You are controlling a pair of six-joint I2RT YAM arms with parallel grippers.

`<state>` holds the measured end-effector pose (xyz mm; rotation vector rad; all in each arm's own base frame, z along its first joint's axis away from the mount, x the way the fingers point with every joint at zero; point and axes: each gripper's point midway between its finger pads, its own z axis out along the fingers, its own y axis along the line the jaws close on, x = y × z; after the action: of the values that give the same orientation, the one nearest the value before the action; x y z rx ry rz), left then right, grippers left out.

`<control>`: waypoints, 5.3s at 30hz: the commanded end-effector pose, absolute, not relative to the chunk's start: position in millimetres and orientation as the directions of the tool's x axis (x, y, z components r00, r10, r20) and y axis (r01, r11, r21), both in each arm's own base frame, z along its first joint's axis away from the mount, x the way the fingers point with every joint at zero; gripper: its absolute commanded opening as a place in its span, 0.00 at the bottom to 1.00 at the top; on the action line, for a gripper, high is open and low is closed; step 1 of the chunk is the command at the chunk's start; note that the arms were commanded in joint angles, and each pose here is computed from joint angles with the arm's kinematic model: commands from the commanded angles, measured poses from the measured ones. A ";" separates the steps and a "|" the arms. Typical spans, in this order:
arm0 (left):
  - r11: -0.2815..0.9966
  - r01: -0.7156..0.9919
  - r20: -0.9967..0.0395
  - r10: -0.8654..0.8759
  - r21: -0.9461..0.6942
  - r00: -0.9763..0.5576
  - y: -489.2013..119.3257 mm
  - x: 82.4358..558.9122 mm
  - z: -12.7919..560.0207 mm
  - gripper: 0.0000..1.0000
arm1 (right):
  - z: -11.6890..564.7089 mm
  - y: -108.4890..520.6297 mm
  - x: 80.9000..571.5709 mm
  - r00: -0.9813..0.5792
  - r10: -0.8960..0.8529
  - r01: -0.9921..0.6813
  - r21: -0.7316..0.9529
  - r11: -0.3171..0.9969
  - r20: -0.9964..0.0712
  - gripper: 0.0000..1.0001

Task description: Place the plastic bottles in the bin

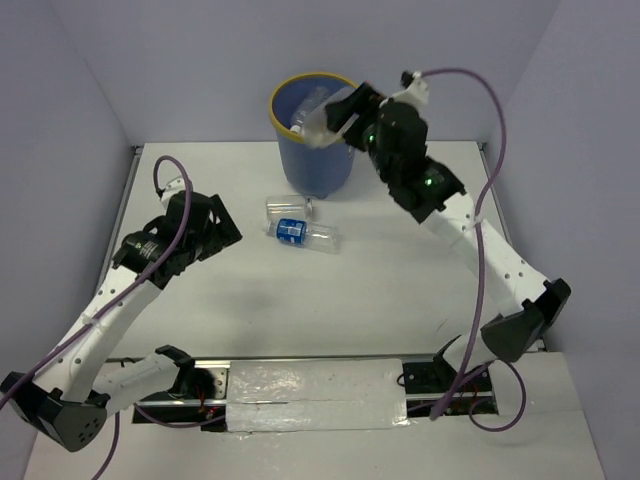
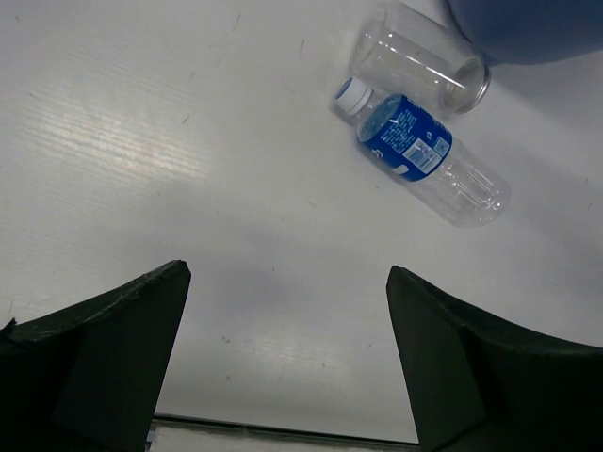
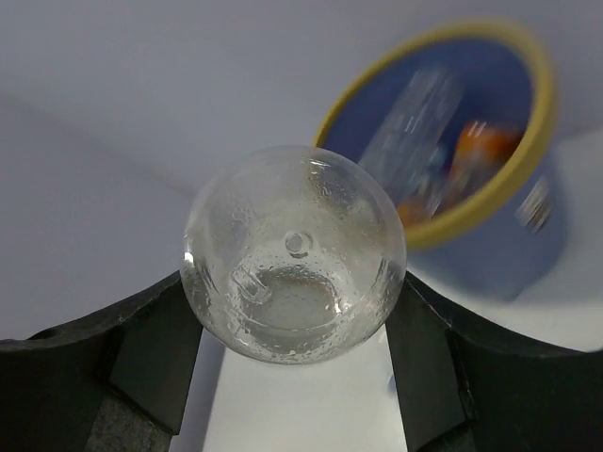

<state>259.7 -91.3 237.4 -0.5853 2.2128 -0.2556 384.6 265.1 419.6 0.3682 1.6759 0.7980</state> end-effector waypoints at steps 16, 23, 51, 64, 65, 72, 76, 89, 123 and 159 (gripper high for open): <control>0.831 -0.305 -0.574 -0.546 -0.466 -0.610 -114.9 257.1 217.6 0.99 | 389.0 201.7 549.8 -0.096 0.181 0.202 0.159 0.966 -0.979 0.75; 0.832 -0.299 -0.561 -0.540 -0.467 -0.627 -119.0 257.7 211.9 0.99 | 422.1 204.1 527.7 -0.075 0.175 0.150 0.163 0.975 -0.982 1.00; 0.856 -0.279 -0.568 -0.502 -0.435 -0.653 -129.9 281.1 202.4 0.99 | 258.7 219.1 343.6 -0.403 0.005 -0.332 0.152 0.931 -0.915 1.00; 0.848 -0.311 -0.615 -0.527 -0.430 -0.587 -109.5 271.7 229.0 0.99 | 127.1 291.5 352.3 -0.313 -0.701 -0.771 -0.259 0.581 -0.641 1.00; 0.848 -0.315 -0.622 -0.528 -0.426 -0.579 -106.7 271.3 230.6 0.99 | 121.3 295.8 350.4 -0.309 -0.711 -0.792 -0.243 0.561 -0.632 1.00; 0.850 -0.315 -0.615 -0.524 -0.422 -0.589 -105.6 268.0 228.5 0.99 | 90.5 314.5 352.7 -0.258 -0.759 -0.846 -0.239 0.476 -0.598 1.00; 0.848 -0.311 -0.608 -0.526 -0.430 -0.595 -107.6 266.8 225.0 0.99 | 76.7 311.8 365.3 -0.256 -0.783 -0.819 -0.303 0.487 -0.567 1.00; 0.845 -0.312 -0.604 -0.530 -0.434 -0.595 -107.4 264.8 221.2 0.99 | 54.8 306.3 373.1 -0.235 -0.819 -0.785 -0.396 0.477 -0.523 0.93; 0.816 -0.353 -0.720 -0.574 -0.459 -0.391 -57.4 294.6 290.6 0.99 | 327.7 269.1 304.8 0.074 -0.539 -0.577 -0.477 0.663 -0.839 0.55; 0.781 -0.329 -0.611 -0.621 -0.530 -0.491 -82.6 288.6 250.6 0.99 | 380.9 244.1 536.2 -0.030 -0.434 -0.154 -0.425 0.892 -0.900 1.00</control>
<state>275.7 -71.0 250.7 -0.6910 2.1376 -0.3585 551.5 256.9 324.3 -0.5608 1.7050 -0.2210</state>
